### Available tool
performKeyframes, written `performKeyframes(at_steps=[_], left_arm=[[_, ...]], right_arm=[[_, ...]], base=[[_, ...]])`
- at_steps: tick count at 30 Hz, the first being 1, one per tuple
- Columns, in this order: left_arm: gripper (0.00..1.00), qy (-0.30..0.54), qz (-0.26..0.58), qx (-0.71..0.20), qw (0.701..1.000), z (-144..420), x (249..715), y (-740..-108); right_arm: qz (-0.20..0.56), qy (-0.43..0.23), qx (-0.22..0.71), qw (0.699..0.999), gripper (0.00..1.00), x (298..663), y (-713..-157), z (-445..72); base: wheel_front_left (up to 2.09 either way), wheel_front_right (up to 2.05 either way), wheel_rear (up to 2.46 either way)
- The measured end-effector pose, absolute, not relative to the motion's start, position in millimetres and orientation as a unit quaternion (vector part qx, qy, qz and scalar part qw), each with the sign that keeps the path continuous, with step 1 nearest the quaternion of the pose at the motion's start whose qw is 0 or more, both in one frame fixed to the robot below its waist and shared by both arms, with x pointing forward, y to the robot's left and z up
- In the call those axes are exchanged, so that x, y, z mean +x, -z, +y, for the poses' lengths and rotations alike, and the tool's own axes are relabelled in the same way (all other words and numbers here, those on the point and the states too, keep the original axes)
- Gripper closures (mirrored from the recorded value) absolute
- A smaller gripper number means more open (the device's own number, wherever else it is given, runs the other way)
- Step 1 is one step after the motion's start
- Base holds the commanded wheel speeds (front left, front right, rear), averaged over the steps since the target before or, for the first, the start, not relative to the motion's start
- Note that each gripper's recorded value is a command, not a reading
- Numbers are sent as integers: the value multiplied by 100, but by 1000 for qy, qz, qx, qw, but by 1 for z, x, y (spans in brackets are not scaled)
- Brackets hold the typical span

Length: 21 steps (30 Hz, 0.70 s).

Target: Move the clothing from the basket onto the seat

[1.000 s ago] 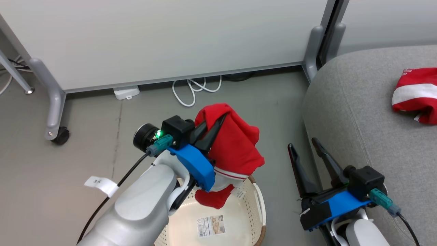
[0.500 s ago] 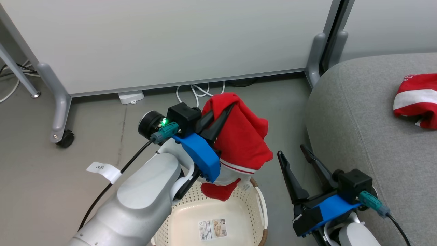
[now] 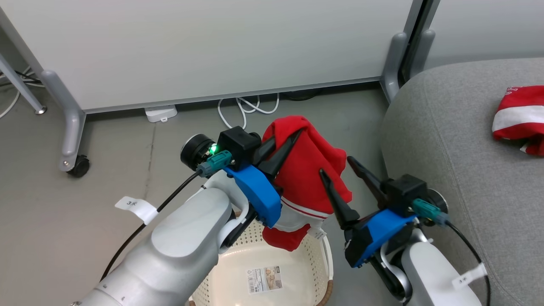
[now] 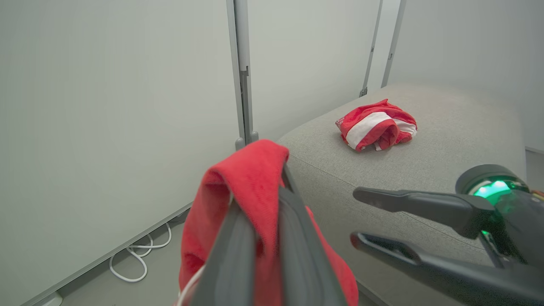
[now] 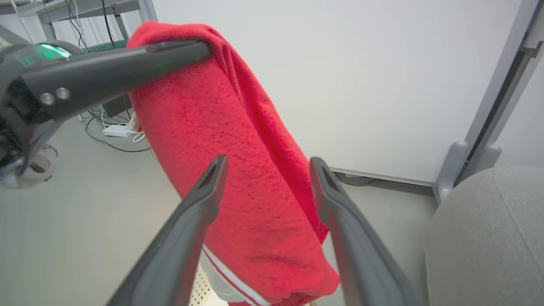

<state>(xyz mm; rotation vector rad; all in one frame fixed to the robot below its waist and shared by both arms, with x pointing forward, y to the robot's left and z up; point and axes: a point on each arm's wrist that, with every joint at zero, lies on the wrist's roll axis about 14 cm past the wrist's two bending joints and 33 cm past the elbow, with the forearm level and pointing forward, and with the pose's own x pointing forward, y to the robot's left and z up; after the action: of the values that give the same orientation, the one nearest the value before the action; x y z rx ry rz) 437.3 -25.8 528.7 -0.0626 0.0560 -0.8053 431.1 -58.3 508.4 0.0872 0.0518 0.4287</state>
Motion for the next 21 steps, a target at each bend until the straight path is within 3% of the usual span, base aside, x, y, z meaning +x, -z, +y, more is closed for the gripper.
performKeyframes(at_steps=[21], left_arm=[[100, 414, 28, -27, 909, -32, 421, -531]], right_arm=[[118, -300, -20, 946, 0, 440, -473, -34]], base=[[0, 0, 0]])
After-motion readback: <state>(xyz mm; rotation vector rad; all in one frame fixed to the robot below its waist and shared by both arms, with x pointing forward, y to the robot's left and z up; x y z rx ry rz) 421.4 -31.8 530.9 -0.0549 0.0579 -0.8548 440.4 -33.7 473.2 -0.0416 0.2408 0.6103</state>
